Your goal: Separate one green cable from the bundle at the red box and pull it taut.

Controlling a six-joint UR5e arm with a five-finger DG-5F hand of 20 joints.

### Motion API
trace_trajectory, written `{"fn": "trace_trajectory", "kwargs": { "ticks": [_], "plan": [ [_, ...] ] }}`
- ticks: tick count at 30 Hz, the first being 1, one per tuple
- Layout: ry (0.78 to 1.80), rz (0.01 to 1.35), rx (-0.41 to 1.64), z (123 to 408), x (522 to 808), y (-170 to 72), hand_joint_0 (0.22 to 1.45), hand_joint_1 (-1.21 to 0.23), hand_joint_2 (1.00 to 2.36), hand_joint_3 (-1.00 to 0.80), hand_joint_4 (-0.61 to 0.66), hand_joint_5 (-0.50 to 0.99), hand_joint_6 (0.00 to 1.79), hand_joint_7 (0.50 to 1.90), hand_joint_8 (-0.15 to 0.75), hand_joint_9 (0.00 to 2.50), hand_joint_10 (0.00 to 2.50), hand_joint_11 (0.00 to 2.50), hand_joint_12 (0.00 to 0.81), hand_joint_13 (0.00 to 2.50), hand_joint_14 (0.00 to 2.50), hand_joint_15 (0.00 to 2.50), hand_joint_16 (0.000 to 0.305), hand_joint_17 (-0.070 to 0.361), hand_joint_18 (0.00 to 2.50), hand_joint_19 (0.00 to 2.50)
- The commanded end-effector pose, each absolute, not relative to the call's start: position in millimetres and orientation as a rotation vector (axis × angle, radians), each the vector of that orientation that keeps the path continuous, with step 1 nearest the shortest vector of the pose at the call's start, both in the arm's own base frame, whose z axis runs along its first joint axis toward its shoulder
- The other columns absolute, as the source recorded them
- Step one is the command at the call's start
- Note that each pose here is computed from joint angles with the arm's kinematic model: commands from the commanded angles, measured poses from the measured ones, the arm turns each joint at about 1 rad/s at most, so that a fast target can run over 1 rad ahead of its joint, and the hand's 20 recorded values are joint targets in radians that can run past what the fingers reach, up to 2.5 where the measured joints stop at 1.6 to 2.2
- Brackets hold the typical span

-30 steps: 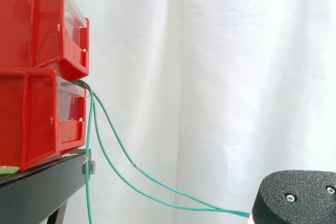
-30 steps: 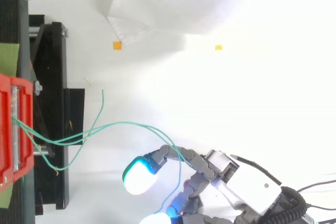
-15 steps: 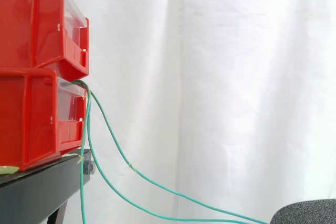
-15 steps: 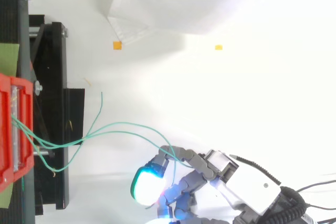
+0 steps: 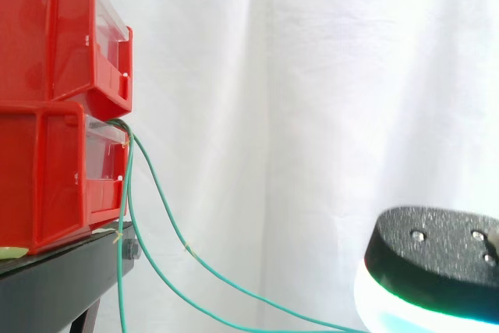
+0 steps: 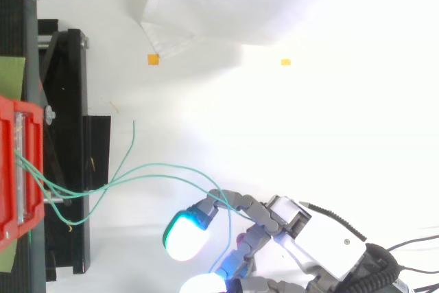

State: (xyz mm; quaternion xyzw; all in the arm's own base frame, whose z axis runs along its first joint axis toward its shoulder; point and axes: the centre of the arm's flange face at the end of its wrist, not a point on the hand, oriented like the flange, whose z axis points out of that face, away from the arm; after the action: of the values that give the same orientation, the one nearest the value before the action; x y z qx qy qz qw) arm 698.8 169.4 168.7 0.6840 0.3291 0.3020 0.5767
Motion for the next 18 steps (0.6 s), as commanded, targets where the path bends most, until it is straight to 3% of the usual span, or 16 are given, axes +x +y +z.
{"fn": "trace_trajectory", "kwargs": {
  "ticks": [1,2,5,9,11,12,14,18],
  "plan": [
    [0.770,0.706,1.601,168.7,699.1,169.0,0.42,-0.80,1.00,-0.50,0.32,-0.08,0.50,0.93,0.358,1.35,0.02,1.08,0.415,1.39,0.55,1.35,0.066,0.148,1.21,1.20],
    [0.771,0.705,1.600,168.7,699.1,169.0,0.45,-0.84,1.00,-0.50,0.27,-0.12,0.50,0.83,0.343,1.25,0.02,1.02,0.398,1.34,0.52,1.37,0.062,0.139,1.18,1.28],
    [0.783,0.696,1.593,168.7,698.8,170.1,0.50,-0.94,1.00,-0.50,0.17,-0.18,0.50,0.71,0.313,1.05,0.02,0.91,0.372,1.27,0.43,1.39,0.057,0.128,1.13,1.36],
    [0.790,0.692,1.588,168.7,698.5,171.2,0.55,-1.00,1.00,-0.50,0.05,-0.22,0.50,0.64,0.307,0.99,0.02,1.00,0.343,1.22,0.43,1.39,0.052,0.117,1.06,1.37],
    [0.787,0.692,1.588,168.7,698.6,171.2,0.56,-1.01,1.00,-0.50,0.05,-0.20,0.50,0.65,0.323,0.98,0.02,1.11,0.352,1.13,0.47,1.36,0.050,0.112,1.00,1.37],
    [0.788,0.691,1.588,168.7,698.6,171.2,0.55,-1.01,1.00,-0.50,0.10,-0.16,0.50,0.69,0.331,0.96,0.02,1.14,0.356,1.07,0.49,1.33,0.048,0.109,0.95,1.36],
    [0.790,0.690,1.588,168.7,698.5,171.1,0.50,-1.00,1.00,-0.50,0.25,-0.09,0.50,0.86,0.342,0.94,0.02,1.08,0.383,1.03,0.28,1.33,0.052,0.117,0.90,1.34],
    [0.789,0.694,1.586,169.3,699.0,172.6,0.44,-0.90,1.00,-0.50,0.30,-0.03,0.50,1.00,0.347,1.08,0.02,0.99,0.415,1.06,0.14,1.32,0.057,0.128,0.94,1.30]
  ]
}}
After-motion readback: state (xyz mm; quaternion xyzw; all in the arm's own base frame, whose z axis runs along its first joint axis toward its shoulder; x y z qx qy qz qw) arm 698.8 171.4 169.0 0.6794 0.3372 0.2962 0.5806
